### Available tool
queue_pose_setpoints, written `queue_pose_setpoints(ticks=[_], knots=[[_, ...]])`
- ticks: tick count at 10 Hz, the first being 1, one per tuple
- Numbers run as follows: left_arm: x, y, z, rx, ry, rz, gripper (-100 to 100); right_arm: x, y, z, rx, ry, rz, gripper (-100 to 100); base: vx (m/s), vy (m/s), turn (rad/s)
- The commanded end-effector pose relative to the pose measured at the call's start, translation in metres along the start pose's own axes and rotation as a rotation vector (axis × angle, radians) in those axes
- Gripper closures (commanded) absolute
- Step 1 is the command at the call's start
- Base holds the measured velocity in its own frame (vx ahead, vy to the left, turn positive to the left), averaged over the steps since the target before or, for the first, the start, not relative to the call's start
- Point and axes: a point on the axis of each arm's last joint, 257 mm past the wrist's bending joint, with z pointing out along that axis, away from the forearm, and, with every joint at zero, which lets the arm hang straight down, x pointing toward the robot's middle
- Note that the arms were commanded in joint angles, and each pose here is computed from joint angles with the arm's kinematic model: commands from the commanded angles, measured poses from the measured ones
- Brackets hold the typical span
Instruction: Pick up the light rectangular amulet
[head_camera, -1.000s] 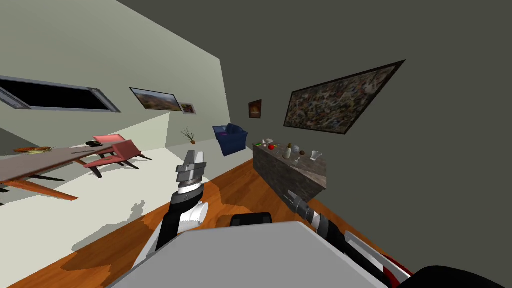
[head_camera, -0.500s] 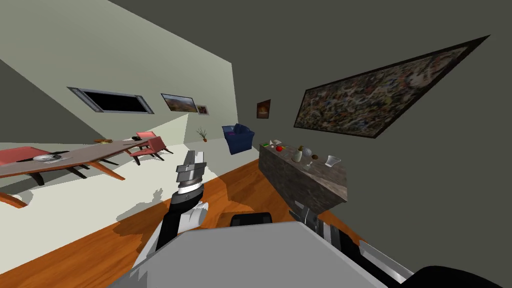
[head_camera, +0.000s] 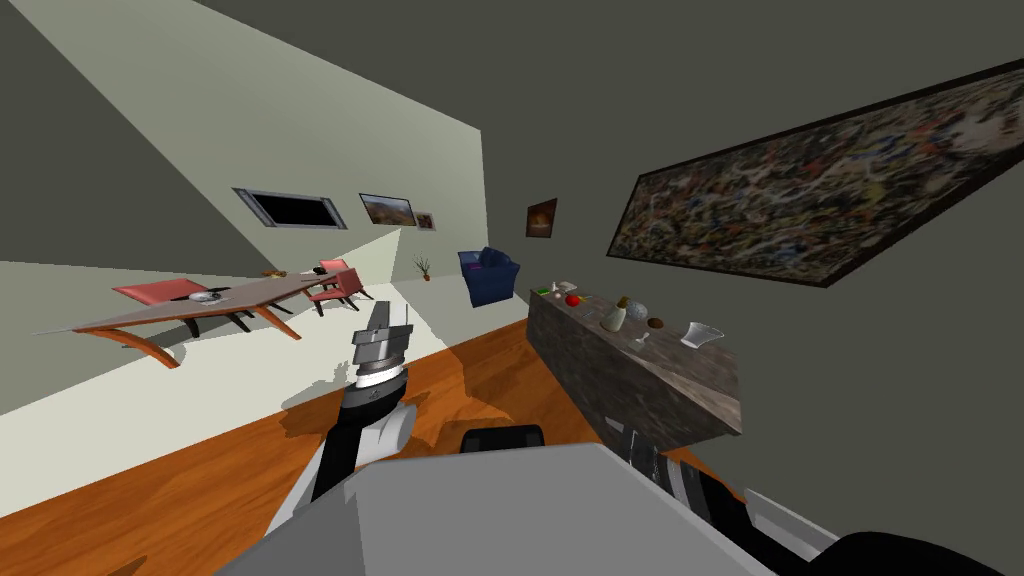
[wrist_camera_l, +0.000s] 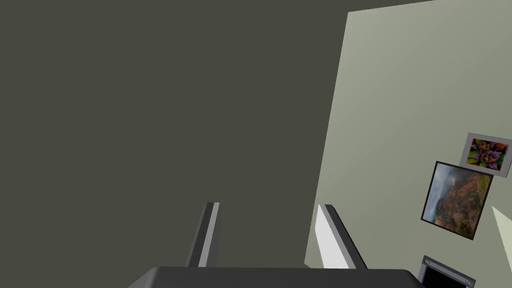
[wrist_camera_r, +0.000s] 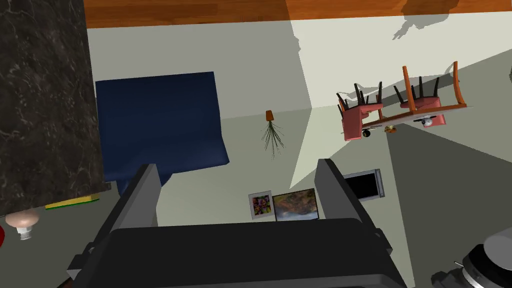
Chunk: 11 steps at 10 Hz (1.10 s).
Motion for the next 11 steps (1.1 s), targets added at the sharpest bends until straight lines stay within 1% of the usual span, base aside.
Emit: queue_pose_setpoints(ticks=[1,2,3,4,5,6,7,8,9,10,11], knots=[[0.0,0.0,0.0,0.0,0.0,0.0,0,0.019,-0.012,-0.011,0.006,0.055,-0.048,-100,0.014,0.062,0.145],[0.0,0.0,0.0,0.0,0.0,0.0,0,0.021,-0.014,-0.012,0.01,0.06,-0.047,-100,0.01,0.021,-0.017],[0.0,0.0,0.0,0.0,0.0,0.0,0,0.043,-0.024,-0.028,0.005,0.142,-0.126,-100,0.012,0.046,0.232],[0.0,0.0,0.0,0.0,0.0,0.0,0,0.046,-0.028,-0.032,0.012,0.155,-0.129,-100,0.014,0.041,0.203],[0.0,0.0,0.0,0.0,0.0,0.0,0,0.069,-0.041,-0.052,0.011,0.241,-0.202,-100,0.018,0.048,0.33],[0.0,0.0,0.0,0.0,0.0,0.0,0,0.069,-0.044,-0.055,0.01,0.25,-0.212,-100,0.019,0.034,0.136],[0.0,0.0,0.0,0.0,0.0,0.0,0,0.087,-0.054,-0.073,0.001,0.324,-0.281,-100,0.026,0.04,0.227],[0.0,0.0,0.0,0.0,0.0,0.0,0,0.087,-0.061,-0.079,0.004,0.341,-0.293,-100,0.026,0.028,0.153],[0.0,0.0,0.0,0.0,0.0,0.0,0,0.104,-0.075,-0.102,-0.005,0.423,-0.365,-100,0.032,0.022,0.239],[0.0,0.0,0.0,0.0,0.0,0.0,0,0.103,-0.078,-0.104,-0.006,0.429,-0.372,-100,0.024,0.007,0.167],[0.0,0.0,0.0,0.0,0.0,0.0,0,0.117,-0.09,-0.127,-0.017,0.506,-0.438,-100,0.033,0.004,0.292]])
